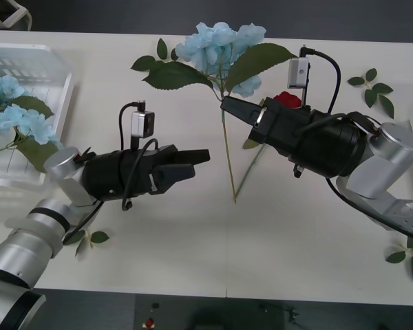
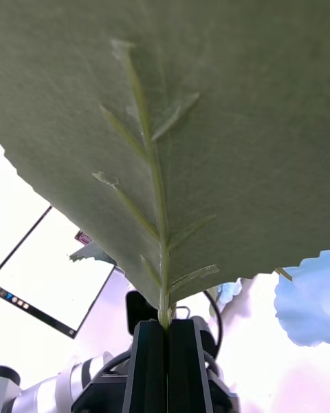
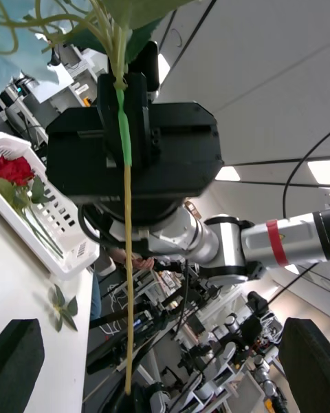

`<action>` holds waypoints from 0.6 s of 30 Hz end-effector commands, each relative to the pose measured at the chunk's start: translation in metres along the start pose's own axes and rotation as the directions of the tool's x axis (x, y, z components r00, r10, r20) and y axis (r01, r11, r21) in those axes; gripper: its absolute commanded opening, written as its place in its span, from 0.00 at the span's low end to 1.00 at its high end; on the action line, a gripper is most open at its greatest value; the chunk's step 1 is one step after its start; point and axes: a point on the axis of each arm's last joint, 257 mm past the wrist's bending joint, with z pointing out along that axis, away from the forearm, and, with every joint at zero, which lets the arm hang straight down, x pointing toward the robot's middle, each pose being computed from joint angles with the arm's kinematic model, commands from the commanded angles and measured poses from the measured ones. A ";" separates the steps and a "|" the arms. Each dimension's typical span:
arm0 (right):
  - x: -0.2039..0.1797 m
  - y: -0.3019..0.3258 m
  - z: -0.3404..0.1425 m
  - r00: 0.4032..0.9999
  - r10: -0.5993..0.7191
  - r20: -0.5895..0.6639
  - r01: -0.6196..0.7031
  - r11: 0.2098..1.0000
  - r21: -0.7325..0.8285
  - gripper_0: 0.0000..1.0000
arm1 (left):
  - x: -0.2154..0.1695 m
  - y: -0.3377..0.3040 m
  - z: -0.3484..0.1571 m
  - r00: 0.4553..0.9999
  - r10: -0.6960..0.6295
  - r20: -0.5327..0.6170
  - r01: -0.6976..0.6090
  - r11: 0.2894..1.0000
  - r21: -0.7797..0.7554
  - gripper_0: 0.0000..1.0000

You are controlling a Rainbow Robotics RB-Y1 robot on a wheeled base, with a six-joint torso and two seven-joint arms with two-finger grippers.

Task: Put the red flowers into the right box and the blue flowers into the left box

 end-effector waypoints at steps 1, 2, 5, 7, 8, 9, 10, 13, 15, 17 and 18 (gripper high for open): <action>-0.014 0.009 0.009 1.000 -0.017 0.026 0.018 1.000 -0.016 0.00 | -0.018 0.001 0.037 1.000 0.012 -0.026 -0.011 1.000 0.024 1.00; -0.014 0.008 0.009 0.999 -0.018 0.028 0.018 1.000 -0.013 0.00 | -0.018 0.004 0.045 1.000 0.011 -0.029 -0.010 1.000 0.017 1.00; -0.015 0.009 0.011 0.999 -0.018 0.033 0.018 1.000 -0.012 0.00 | -0.020 0.011 0.059 0.999 0.018 -0.040 -0.018 1.000 -0.003 1.00; -0.016 0.008 0.012 0.999 -0.018 0.035 0.018 1.000 -0.010 0.00 | -0.019 0.017 0.071 0.998 0.025 -0.051 -0.027 0.999 -0.024 1.00; -0.016 0.008 0.012 0.999 -0.018 0.035 0.018 1.000 -0.010 0.00 | -0.018 0.018 0.074 0.998 0.029 -0.056 -0.031 0.999 -0.032 1.00; -0.016 0.008 0.012 0.999 -0.019 0.035 0.020 1.000 -0.010 0.00 | -0.018 0.020 0.077 0.998 0.030 -0.055 -0.032 0.999 -0.041 0.91; -0.016 0.008 0.012 0.999 -0.019 0.035 0.020 1.000 -0.010 0.00 | -0.018 0.021 0.080 0.998 0.035 -0.058 -0.038 0.998 -0.047 0.74; -0.015 0.008 0.012 0.999 -0.018 0.035 0.018 1.000 -0.009 0.00 | -0.015 0.027 0.085 0.998 0.033 -0.062 -0.037 0.997 -0.070 0.11; -0.015 0.007 0.011 0.999 -0.019 0.034 0.019 1.000 -0.008 0.00 | -0.012 0.031 0.087 0.997 0.031 -0.070 -0.036 0.996 -0.082 0.00; -0.015 0.007 0.011 0.999 -0.020 0.033 0.020 1.000 -0.007 0.00 | -0.011 0.033 0.088 0.997 0.029 -0.071 -0.035 0.996 -0.087 0.00; -0.016 0.008 0.011 0.999 -0.021 0.033 0.021 1.000 -0.008 0.00 | -0.011 0.034 0.088 0.997 0.028 -0.070 -0.035 0.995 -0.092 0.00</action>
